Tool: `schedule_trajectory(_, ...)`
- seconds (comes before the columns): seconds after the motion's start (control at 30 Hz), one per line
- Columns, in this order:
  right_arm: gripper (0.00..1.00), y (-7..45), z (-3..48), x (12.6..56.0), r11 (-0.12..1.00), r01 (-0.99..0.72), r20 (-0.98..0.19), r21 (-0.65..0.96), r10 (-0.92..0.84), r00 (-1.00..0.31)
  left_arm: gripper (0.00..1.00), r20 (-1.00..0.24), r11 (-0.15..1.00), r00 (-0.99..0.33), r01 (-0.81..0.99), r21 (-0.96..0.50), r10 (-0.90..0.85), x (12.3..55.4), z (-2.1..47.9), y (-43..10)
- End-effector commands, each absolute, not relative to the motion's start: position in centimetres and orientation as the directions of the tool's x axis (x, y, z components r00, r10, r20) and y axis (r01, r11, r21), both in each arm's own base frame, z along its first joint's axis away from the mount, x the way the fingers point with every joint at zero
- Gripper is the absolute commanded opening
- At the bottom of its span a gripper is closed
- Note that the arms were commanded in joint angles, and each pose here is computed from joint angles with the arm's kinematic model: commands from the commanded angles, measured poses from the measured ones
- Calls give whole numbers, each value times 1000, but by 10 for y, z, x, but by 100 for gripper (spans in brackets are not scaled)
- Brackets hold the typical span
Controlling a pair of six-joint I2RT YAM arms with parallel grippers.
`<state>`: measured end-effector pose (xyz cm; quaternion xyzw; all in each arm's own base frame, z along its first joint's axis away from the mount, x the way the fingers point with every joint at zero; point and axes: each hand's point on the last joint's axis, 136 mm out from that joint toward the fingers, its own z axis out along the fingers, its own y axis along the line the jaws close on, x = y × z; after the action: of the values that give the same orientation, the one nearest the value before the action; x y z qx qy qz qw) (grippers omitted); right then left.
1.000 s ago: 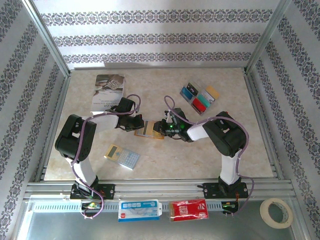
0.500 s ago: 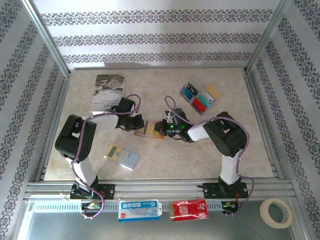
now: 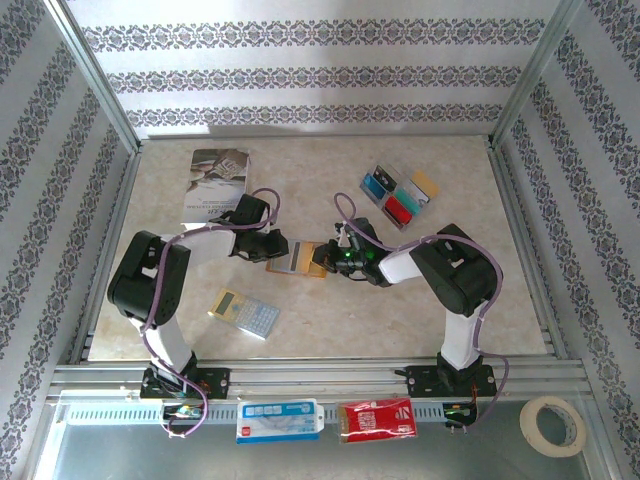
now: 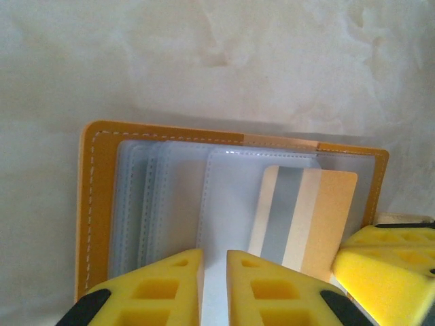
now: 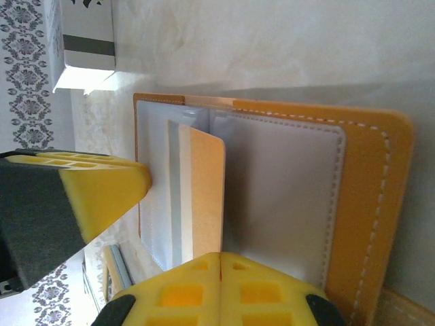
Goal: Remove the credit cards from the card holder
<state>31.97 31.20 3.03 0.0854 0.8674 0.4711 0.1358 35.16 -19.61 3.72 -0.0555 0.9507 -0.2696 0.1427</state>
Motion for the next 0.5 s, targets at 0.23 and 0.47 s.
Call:
schedule_trajectory(0.23, 0, 314, 37, 330, 535, 28, -156, 844, 296, -942, 20, -280, 806, -955, 91, -584, -95, 345, 71, -220)
schedule_trajectory(0.47, 0, 315, 40, 329, 531, 15, -162, 847, 285, -945, 10, -213, 848, -969, 4, -530, -128, 346, 34, -217)
